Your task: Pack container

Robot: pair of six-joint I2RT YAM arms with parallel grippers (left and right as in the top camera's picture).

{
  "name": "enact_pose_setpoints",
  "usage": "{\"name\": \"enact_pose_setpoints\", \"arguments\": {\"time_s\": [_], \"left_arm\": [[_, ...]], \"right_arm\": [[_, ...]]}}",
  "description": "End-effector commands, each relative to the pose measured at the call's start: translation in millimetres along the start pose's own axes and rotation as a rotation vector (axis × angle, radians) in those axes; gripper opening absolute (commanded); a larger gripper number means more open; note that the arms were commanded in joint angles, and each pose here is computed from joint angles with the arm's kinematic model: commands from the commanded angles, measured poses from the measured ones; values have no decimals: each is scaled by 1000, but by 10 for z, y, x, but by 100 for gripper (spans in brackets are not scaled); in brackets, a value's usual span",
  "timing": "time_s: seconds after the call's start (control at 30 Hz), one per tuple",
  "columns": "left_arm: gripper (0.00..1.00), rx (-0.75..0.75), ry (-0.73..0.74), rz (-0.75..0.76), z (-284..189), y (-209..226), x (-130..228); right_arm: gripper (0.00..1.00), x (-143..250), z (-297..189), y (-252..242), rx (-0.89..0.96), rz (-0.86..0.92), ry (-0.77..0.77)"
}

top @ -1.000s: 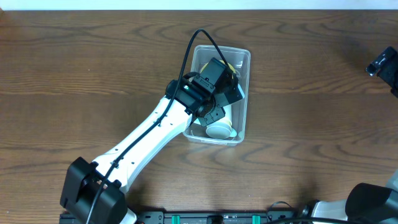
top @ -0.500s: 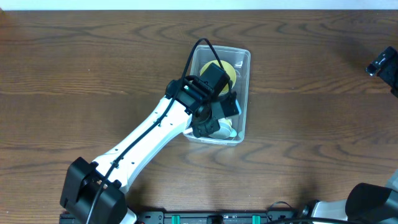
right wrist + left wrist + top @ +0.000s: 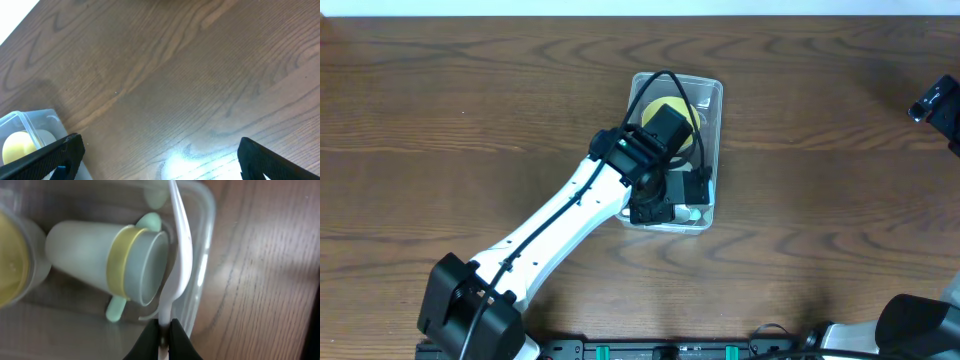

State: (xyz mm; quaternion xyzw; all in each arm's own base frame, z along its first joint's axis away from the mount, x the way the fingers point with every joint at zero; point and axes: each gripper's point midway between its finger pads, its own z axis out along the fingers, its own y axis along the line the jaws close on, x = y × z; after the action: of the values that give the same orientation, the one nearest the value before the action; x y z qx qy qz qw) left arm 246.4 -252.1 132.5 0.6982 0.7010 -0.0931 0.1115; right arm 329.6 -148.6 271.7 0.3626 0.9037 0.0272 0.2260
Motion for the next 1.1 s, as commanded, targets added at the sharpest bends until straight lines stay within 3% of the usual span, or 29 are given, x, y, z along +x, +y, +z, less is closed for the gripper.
{"name": "enact_pose_setpoints", "arguments": {"time_s": [0.0, 0.33, 0.37, 0.5, 0.63, 0.77, 0.87, 1.07], "left_arm": [[7, 39, -43, 141, 0, -102, -91], [17, 70, -2, 135, 178, -80, -34], [23, 64, 3, 123, 185, -66, -29], [29, -56, 35, -1, 107, 145, -6], [35, -119, -25, -91, -101, 198, -104], [48, -102, -58, -161, -111, 169, -153], [50, -83, -39, -201, -13, 157, -115], [63, -73, -34, -344, 182, 239, -134]], "right_arm": [[99, -3, -36, -11, -1, -9, -9], [99, -3, -36, -11, -1, -9, -9], [99, -2, -35, -11, -1, -9, -9], [99, -3, -35, -11, -1, -9, -9], [99, -3, -36, -11, -1, -9, -9], [99, -3, -36, -11, -1, -9, -9], [99, -3, -36, -11, -1, -9, -9], [99, -3, -36, -11, -1, -9, -9]]}}
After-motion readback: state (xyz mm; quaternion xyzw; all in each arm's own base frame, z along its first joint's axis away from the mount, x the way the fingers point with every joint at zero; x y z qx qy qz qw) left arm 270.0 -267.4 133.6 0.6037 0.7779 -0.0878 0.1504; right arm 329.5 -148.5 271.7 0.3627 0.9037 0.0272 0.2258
